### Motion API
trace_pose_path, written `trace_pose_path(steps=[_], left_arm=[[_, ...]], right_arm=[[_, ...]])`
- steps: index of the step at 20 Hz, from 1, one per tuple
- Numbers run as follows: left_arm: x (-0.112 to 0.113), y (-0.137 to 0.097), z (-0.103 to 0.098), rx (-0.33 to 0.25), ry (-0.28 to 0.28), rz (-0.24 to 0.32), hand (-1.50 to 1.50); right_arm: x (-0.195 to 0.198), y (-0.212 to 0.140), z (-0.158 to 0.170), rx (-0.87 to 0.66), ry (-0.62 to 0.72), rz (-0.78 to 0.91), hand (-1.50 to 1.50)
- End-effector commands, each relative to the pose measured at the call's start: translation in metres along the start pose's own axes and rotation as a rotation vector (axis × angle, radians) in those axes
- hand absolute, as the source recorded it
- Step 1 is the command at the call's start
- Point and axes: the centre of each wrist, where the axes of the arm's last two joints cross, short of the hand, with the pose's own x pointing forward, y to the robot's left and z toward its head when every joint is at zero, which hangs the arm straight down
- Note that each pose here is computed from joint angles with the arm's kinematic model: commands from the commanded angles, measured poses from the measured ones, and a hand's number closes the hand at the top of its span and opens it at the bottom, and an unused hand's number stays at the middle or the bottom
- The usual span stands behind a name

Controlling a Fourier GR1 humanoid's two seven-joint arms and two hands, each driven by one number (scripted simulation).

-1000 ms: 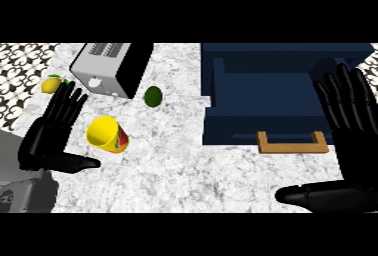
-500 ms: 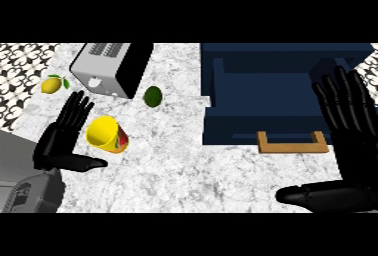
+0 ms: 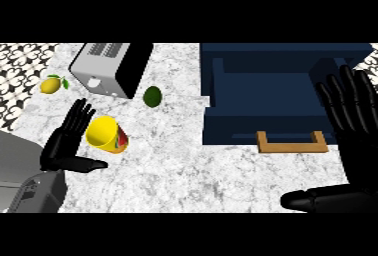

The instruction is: Pick up the cup, place it into the drawer and close the drawer

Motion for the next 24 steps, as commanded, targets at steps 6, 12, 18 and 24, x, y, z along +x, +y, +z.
trace_pose_path(steps=[6,12,18,24], left_arm=[[-0.032,0.007,0.01,0.044,-0.001,0.001,-1.5],[-0.038,0.008,0.01,0.039,0.025,0.006,-1.5],[-0.046,0.01,0.009,0.024,0.011,0.013,-1.5],[-0.046,0.002,0.0,-0.006,-0.007,0.018,-1.5]], right_arm=[[0.005,0.006,-0.007,-0.009,0.006,0.006,-1.5],[0.008,0.001,0.0,0.015,0.02,-0.001,-1.5],[-0.007,0.014,-0.02,0.016,0.007,0.015,-1.5],[0.004,0.013,-0.005,0.019,0.003,0.004,-1.5]])
